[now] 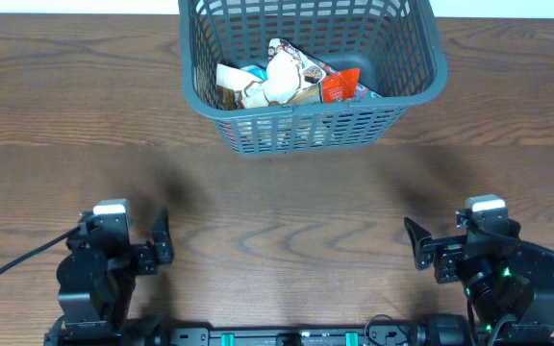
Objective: Pack container
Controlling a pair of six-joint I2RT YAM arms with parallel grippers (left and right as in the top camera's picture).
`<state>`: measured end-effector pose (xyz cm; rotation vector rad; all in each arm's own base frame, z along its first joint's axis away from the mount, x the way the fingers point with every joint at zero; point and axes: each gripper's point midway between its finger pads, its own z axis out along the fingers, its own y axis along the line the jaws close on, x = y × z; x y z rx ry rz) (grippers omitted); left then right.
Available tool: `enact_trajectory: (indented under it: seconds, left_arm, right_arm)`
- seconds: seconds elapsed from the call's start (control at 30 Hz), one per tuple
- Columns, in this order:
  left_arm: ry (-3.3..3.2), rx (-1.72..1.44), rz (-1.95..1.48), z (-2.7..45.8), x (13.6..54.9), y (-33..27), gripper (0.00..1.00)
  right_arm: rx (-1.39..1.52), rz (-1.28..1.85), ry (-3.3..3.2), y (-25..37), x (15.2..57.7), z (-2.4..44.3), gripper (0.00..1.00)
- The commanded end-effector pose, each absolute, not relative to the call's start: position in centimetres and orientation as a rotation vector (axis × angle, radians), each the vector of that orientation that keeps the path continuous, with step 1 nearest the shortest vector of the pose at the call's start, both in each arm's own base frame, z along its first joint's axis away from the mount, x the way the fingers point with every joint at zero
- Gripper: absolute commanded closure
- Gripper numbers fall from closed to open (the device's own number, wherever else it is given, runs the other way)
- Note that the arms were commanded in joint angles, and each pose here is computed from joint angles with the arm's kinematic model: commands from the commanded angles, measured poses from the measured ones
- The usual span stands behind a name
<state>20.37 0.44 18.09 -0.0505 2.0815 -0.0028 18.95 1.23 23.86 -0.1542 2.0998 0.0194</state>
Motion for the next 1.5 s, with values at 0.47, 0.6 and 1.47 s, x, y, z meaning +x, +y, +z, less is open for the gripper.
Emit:
enact_trajectory:
  seconds: [0.47, 0.6, 1.47]
  left_arm:
    - [2.331, -0.065, -0.023, 13.1, 16.6, 0.2, 0.01]
    - [2.333, -0.065, -0.023, 13.1, 16.6, 0.2, 0.01]
    - [2.333, -0.065, -0.023, 13.1, 16.6, 0.2, 0.01]
  right_arm:
    - [-0.167, 0.014, 2.119, 1.3, 19.6, 22.0, 0.01]
    - [-0.164, 0.006, 2.061, 1.2, 20.4, 23.2, 0.01]
    - [-0.145, 0.058, 1.589, 2.5, 25.7, 18.5, 0.01]
